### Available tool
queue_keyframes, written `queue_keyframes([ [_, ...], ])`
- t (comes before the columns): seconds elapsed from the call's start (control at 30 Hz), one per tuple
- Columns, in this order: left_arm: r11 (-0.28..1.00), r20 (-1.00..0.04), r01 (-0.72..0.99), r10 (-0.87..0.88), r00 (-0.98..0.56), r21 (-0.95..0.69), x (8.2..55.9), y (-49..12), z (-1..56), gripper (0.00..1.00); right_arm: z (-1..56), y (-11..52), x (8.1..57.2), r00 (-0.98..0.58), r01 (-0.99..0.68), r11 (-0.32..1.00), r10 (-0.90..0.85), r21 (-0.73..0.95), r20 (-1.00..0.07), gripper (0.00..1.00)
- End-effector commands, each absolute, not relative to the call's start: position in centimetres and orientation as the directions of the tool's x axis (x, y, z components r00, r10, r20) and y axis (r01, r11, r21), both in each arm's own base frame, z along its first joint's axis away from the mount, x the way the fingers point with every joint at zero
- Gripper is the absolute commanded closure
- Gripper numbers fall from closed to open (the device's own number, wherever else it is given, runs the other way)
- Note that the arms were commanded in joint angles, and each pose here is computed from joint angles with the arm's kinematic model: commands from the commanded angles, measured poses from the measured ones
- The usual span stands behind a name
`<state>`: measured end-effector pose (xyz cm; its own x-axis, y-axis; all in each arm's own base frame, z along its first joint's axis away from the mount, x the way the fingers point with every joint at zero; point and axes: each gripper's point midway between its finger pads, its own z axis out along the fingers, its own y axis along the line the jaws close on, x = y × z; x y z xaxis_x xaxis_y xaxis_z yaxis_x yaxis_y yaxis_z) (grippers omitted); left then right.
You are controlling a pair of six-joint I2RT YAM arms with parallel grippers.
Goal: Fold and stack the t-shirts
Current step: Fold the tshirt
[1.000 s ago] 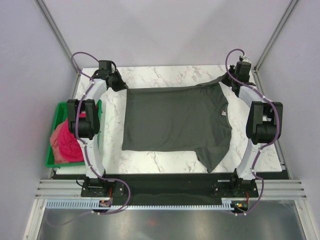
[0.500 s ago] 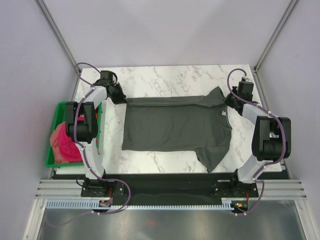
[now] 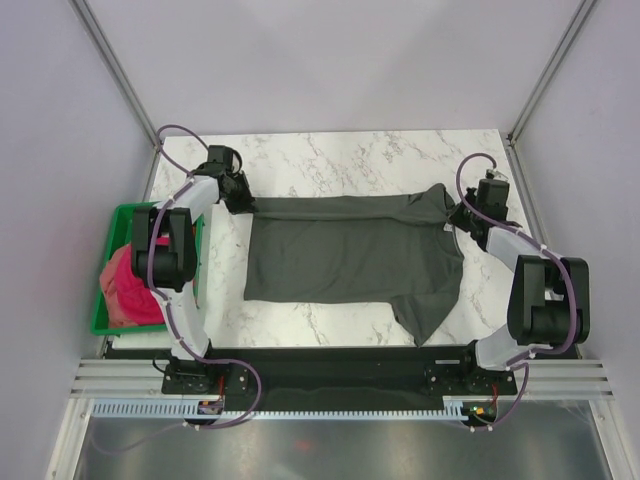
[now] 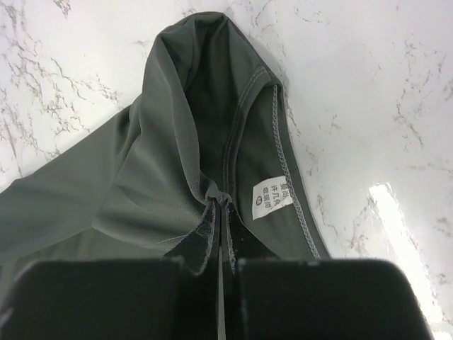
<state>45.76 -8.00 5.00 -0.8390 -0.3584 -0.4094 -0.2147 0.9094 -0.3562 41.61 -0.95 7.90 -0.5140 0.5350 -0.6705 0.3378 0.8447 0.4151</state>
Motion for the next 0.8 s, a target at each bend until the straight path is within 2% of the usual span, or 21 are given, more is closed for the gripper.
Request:
queue_keyframes([
  [0.0, 0.934, -0.486, -0.171, -0.312, -0.816, -0.313, 45.9, -7.3, 7.3, 0.98, 9.8, -1.6, 41.4, -0.443, 0.345, 0.833, 0.550, 0.432, -0.708, 1.00],
  [0.53, 0.947, -0.445, -0.202, -0.298, -0.844, -0.250, 43.2, -7.6, 5.8, 0.98, 7.8, -1.3, 37.9, -0.422, 0.407, 0.784, 0.616, 0.468, -0.665, 1.00],
  [0.6, 0.951, -0.447, -0.212, -0.294, -0.845, -0.224, 42.9, -7.4, 5.7, 0.90, 7.4, -1.2, 37.1, -0.417, 0.413, 0.777, 0.625, 0.475, -0.660, 0.97],
  [0.67, 0.953, -0.451, -0.217, -0.293, -0.843, -0.213, 42.8, -7.2, 6.1, 0.79, 7.7, -1.0, 36.7, -0.416, 0.405, 0.777, 0.627, 0.483, -0.659, 0.89],
  [0.73, 0.954, -0.461, -0.219, -0.291, -0.839, -0.204, 42.6, -7.0, 7.0, 0.74, 8.0, -1.1, 36.2, -0.434, 0.425, 0.775, 0.628, 0.468, -0.646, 0.80],
  [0.77, 0.955, -0.466, -0.220, -0.289, -0.836, -0.198, 42.5, -6.8, 7.4, 0.66, 8.3, -1.6, 35.9, -0.429, 0.453, 0.773, 0.626, 0.445, -0.651, 0.77],
])
